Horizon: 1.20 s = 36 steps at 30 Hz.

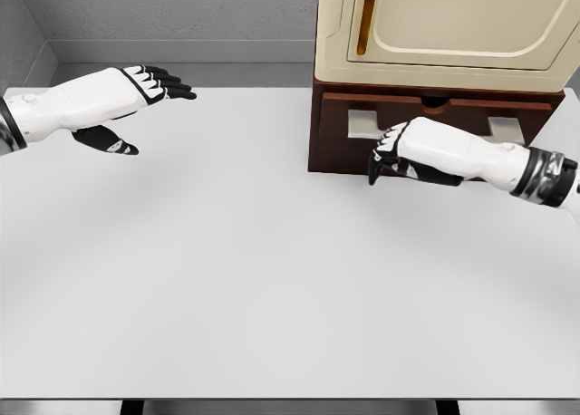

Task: Put the switch into the drawer with left arm, and close the drawer with right arm

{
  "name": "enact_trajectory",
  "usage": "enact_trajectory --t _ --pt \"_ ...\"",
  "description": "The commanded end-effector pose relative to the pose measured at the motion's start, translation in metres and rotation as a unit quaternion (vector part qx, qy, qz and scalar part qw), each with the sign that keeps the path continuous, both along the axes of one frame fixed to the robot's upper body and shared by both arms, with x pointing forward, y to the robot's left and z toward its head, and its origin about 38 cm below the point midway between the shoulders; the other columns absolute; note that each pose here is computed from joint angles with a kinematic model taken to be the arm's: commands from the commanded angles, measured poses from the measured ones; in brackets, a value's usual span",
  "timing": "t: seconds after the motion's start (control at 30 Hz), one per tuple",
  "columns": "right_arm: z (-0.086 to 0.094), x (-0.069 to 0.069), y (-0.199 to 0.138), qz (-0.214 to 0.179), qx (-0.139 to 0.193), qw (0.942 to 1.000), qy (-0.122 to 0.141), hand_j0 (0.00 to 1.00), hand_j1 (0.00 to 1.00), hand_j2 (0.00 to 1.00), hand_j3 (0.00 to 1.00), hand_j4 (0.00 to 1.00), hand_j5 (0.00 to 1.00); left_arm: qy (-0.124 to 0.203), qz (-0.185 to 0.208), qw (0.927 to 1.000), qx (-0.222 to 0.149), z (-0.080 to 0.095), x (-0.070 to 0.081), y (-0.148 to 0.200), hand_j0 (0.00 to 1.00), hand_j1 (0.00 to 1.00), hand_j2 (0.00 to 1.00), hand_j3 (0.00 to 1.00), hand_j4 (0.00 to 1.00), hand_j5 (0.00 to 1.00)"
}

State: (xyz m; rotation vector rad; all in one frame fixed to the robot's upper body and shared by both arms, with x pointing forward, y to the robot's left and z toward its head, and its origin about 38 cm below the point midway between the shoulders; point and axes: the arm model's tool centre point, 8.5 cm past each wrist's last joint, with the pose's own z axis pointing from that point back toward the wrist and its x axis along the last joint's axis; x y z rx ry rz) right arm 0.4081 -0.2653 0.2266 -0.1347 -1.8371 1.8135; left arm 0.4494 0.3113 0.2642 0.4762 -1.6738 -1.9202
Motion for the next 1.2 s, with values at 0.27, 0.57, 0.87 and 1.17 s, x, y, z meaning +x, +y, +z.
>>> enact_trajectory --t 0.27,0.57,0.87,1.17 --pt "0.010 -0.009 -0.002 0.009 -0.003 0.9999 -0.007 0.36 0.36 0.36 0.36 0.36 0.36 0.026 0.015 0.9995 -0.001 -0.021 -0.003 0.010 1.00 1.00 1.00 1.00 1.00 1.00" --pt "0.003 0.016 -0.010 -0.024 -0.002 0.9997 -0.005 0.36 0.36 0.36 0.36 0.36 0.36 0.026 0.015 0.9995 -0.001 -0.021 -0.003 0.010 1.00 1.00 1.00 1.00 1.00 1.00" --pt "0.014 -0.002 0.000 0.007 -0.007 0.9998 -0.018 0.37 0.37 0.37 0.37 0.37 0.37 0.034 0.020 0.9992 0.004 -0.027 -0.006 0.016 1.00 1.00 1.00 1.00 1.00 1.00" --pt "0.043 -0.032 -0.044 -0.010 -0.062 0.9970 -0.045 1.00 1.00 1.00 1.00 1.00 1.00 0.034 0.020 0.9992 0.004 -0.027 -0.006 0.016 1.00 1.00 1.00 1.00 1.00 1.00"
